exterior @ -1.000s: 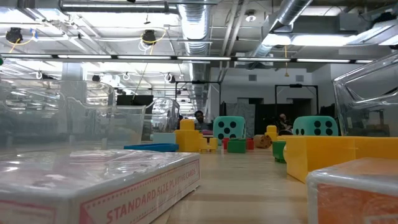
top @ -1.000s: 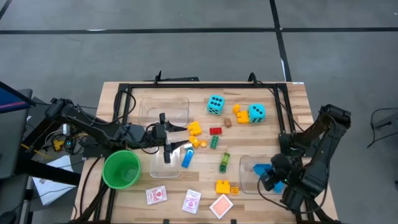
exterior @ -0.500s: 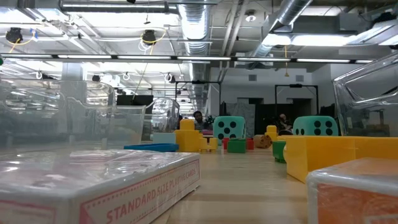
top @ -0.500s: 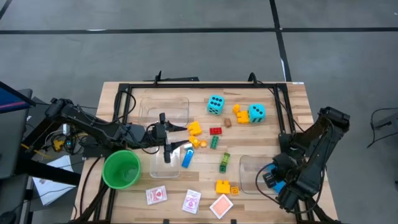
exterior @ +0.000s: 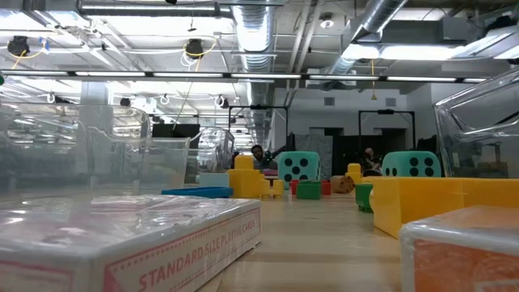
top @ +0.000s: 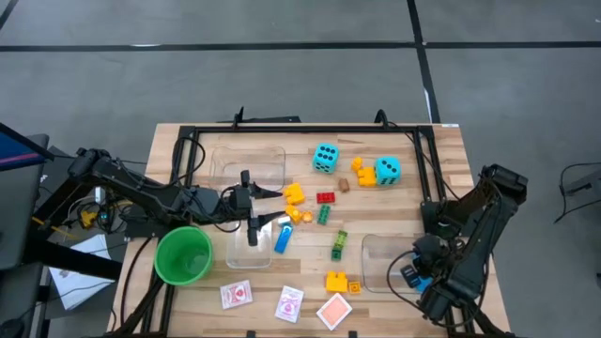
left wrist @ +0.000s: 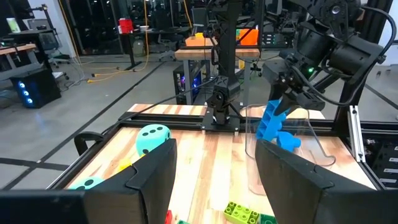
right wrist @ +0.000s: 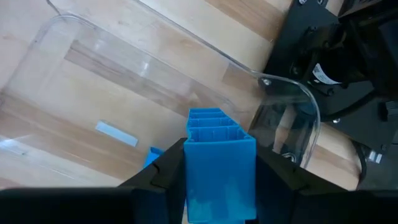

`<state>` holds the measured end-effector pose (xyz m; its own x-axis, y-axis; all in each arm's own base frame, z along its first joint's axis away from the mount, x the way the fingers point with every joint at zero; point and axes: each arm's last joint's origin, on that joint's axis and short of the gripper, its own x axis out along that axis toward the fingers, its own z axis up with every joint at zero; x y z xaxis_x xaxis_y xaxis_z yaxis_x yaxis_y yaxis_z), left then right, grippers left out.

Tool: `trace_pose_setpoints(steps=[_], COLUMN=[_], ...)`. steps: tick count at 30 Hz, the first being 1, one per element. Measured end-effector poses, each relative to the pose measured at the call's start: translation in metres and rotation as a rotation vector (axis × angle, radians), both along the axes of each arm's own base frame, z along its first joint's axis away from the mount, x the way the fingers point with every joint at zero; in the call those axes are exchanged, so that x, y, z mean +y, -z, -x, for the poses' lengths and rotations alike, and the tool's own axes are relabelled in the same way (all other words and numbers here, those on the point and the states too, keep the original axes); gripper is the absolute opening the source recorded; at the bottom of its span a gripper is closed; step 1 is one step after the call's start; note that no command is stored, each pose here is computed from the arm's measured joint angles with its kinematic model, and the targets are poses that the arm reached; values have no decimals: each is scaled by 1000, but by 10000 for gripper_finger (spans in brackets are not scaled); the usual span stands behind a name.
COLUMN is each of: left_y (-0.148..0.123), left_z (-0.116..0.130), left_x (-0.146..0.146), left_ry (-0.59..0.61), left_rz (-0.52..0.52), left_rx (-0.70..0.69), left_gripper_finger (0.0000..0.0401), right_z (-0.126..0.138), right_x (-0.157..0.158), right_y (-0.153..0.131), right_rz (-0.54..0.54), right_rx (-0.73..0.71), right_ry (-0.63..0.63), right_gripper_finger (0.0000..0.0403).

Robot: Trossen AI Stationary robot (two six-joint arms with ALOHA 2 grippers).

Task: Pick & Place Toys
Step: Put the blue game piece into the bottom right transparent bin

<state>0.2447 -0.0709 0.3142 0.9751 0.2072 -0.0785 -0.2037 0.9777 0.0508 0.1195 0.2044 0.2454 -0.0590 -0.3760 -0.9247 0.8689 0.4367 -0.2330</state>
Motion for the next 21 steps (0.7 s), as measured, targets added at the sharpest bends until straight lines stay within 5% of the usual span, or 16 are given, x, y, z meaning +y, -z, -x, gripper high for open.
trace_pose_setpoints(steps=[11,21], left_y=[0,0], left_z=[0,0], left_x=[0,0], left_ry=[0,0], left_rz=[0,0], left_rx=[0,0], left_gripper_finger=[213,213], right_z=[16,19], right_x=[9,12], right_y=[0,0], right_rz=[-5,-18], right_rx=[12,8], right_ry=[-85,-119], right_gripper_finger=[139,183])
